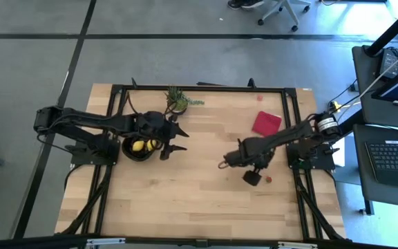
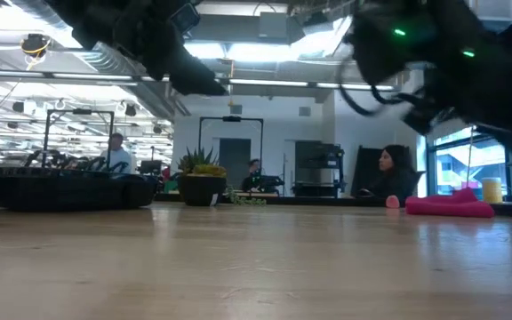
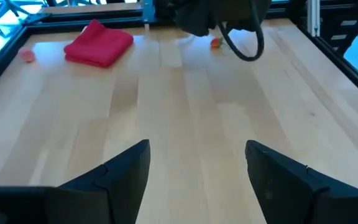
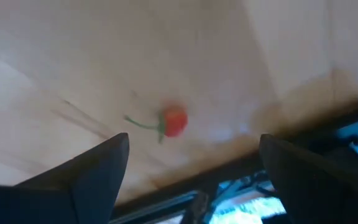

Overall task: Pick and placing Produce into tupperware
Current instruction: Put the red strawberry into the black container

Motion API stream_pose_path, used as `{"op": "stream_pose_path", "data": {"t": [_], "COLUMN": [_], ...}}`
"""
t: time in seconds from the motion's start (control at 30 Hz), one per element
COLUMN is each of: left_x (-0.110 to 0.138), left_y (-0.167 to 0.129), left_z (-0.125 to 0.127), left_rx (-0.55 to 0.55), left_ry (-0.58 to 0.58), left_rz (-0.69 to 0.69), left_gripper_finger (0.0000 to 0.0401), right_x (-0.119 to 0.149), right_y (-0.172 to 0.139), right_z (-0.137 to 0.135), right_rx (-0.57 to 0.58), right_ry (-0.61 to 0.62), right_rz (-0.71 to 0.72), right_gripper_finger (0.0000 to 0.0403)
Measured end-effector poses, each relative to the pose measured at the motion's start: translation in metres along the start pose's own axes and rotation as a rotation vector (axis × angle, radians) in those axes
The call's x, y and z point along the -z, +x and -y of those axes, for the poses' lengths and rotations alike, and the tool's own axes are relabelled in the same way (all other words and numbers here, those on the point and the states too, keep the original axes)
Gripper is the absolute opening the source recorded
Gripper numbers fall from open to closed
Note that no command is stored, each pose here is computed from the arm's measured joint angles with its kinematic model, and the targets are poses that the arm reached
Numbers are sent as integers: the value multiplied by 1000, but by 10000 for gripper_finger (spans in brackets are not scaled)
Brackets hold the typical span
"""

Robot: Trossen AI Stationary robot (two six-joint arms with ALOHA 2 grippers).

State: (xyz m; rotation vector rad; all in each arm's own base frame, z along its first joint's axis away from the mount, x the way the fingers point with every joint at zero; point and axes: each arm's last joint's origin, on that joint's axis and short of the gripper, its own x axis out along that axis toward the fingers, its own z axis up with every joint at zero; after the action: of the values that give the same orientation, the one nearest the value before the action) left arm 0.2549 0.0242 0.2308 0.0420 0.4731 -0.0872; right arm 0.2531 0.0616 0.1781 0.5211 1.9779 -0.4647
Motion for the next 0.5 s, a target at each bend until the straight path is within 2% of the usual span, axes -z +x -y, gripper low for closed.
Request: {"op": "stream_pose_path", "data": {"t": [0.27,0.5], "left_x": [0,0], "left_y": [0,0], "left_z": [0,0], "left_rx": [-1,-1], "left_ry": [3,3], "left_rz": [4,4], "left_gripper_finger": [254,254], "right_x": [20,19], "right_y": [50,64], "right_z": [-3,-13], "right_rx": [76,13], "right_ry": [-100,-201], "right_rz": [-41,35], "right_gripper_finger": [361,361]}}
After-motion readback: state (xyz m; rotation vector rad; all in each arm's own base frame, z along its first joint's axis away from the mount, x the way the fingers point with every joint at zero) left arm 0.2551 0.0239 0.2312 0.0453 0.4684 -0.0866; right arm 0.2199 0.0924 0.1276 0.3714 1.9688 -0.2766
